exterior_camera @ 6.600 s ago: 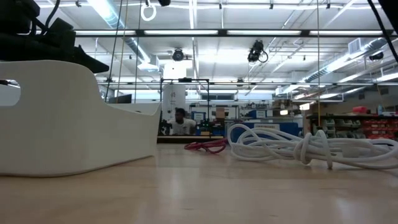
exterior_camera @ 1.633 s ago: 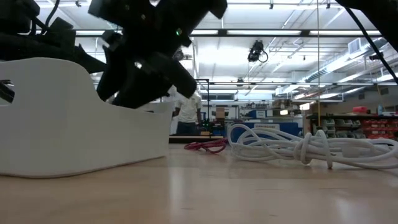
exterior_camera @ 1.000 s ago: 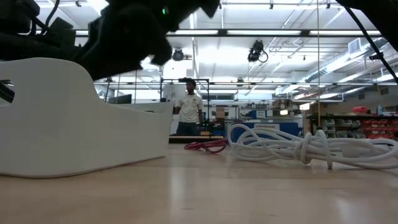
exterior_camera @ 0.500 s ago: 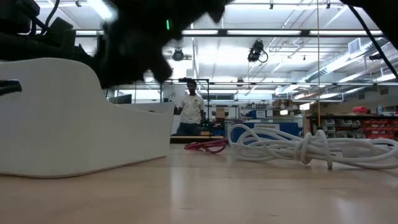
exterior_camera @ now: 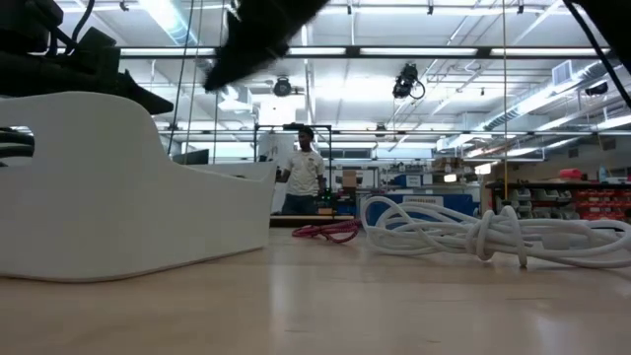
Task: Pick and place USB-C Cables
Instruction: Put the pink charger cable into the white bin
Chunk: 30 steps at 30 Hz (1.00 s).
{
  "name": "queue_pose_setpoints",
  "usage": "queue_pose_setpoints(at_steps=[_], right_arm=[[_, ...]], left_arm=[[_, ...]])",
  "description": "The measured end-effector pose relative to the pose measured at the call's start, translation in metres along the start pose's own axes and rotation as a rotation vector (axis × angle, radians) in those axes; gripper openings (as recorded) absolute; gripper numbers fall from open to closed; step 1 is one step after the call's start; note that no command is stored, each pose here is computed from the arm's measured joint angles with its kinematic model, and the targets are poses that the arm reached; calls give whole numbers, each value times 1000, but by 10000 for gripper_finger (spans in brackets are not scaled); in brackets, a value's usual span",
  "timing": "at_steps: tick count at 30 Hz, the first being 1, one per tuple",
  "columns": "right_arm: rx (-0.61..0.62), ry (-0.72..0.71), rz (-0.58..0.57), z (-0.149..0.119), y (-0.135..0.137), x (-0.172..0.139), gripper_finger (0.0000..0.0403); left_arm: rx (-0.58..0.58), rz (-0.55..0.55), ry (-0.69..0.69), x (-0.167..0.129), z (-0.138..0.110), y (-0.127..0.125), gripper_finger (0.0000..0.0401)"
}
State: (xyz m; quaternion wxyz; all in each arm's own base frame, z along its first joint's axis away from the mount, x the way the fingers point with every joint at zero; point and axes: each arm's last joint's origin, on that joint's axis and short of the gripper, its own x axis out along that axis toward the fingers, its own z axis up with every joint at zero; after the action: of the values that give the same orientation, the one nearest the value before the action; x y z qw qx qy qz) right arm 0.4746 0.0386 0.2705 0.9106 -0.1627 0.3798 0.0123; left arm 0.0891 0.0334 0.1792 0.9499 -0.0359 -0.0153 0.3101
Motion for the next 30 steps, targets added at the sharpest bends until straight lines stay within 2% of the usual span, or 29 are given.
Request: queue_pose_setpoints(at_steps=[4, 6, 12, 21, 26, 30], right_arm=[[183, 149, 4, -21, -32, -4, 201], [253, 248, 42, -37, -45, -1, 201], [417, 394, 148, -81, -62, 17, 206], [465, 515, 112, -127, -55, 38, 245], [462, 501, 100, -139, -39, 48, 261], [473, 482, 89, -142, -35, 52, 258]], left_arm=[[0, 0, 0, 0, 0, 0, 25], [0, 0, 0, 0, 0, 0, 25], [0, 0, 0, 0, 0, 0, 25], [0, 0, 0, 0, 0, 0, 25], [0, 0, 0, 0, 0, 0, 25], [0, 0, 0, 0, 0, 0, 25]])
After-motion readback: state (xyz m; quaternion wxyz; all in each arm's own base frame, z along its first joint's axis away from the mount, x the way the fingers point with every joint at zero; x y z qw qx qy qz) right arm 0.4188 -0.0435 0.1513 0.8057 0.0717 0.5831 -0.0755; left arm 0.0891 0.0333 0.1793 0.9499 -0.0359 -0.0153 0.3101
